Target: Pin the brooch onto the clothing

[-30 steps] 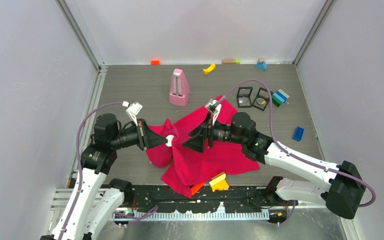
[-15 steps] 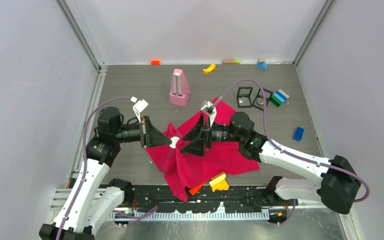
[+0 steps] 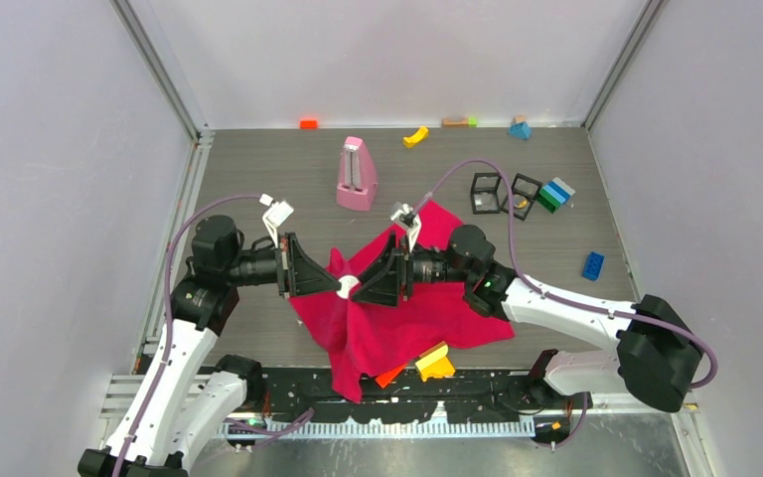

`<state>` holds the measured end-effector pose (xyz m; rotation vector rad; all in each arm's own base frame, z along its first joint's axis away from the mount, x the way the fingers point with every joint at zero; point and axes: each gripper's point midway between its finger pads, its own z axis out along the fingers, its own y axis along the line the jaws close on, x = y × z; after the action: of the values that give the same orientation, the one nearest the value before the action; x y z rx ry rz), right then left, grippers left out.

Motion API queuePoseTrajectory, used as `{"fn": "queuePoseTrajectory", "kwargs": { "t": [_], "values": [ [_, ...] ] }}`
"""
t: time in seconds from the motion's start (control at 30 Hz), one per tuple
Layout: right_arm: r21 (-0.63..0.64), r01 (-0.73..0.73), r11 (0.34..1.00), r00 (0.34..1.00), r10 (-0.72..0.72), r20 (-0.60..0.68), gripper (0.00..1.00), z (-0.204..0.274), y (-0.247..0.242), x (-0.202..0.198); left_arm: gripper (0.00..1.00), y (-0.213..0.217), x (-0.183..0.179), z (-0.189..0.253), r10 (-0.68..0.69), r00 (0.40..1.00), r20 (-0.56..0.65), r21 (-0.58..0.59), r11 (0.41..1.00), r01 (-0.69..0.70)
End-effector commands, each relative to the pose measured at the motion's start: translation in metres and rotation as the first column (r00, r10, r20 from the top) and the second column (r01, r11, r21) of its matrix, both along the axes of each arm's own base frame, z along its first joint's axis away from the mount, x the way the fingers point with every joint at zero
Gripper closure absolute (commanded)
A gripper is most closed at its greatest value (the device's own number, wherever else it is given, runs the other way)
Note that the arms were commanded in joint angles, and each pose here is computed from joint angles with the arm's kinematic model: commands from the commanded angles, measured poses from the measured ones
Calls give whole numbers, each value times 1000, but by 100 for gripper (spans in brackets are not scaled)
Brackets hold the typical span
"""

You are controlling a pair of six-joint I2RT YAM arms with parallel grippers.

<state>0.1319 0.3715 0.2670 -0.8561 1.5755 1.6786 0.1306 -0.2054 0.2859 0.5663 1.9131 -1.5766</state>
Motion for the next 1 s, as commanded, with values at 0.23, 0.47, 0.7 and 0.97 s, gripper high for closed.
{"fn": "queuePoseTrajectory", "kwargs": {
  "t": [0.23, 0.47, 0.7, 0.97],
  "values": [
    [69, 15, 997, 1000, -16, 11, 56, 18, 8, 6, 100, -1, -9, 16, -55, 996, 65, -38, 998, 57],
    [83, 17, 996, 1000, -15, -27, 65, 22, 13, 9, 100, -1, -10, 15, -63, 996, 63, -40, 997, 65],
    [53, 73, 996, 992, -67, -107, 76, 23, 20, 22, 100, -1, -11, 15, -69, 995, 68, -42, 996, 72],
    [0, 150, 989, 973, -148, -179, 83, 16, 23, 37, 100, -1, -13, 16, -70, 994, 78, -45, 996, 74]
  ]
}}
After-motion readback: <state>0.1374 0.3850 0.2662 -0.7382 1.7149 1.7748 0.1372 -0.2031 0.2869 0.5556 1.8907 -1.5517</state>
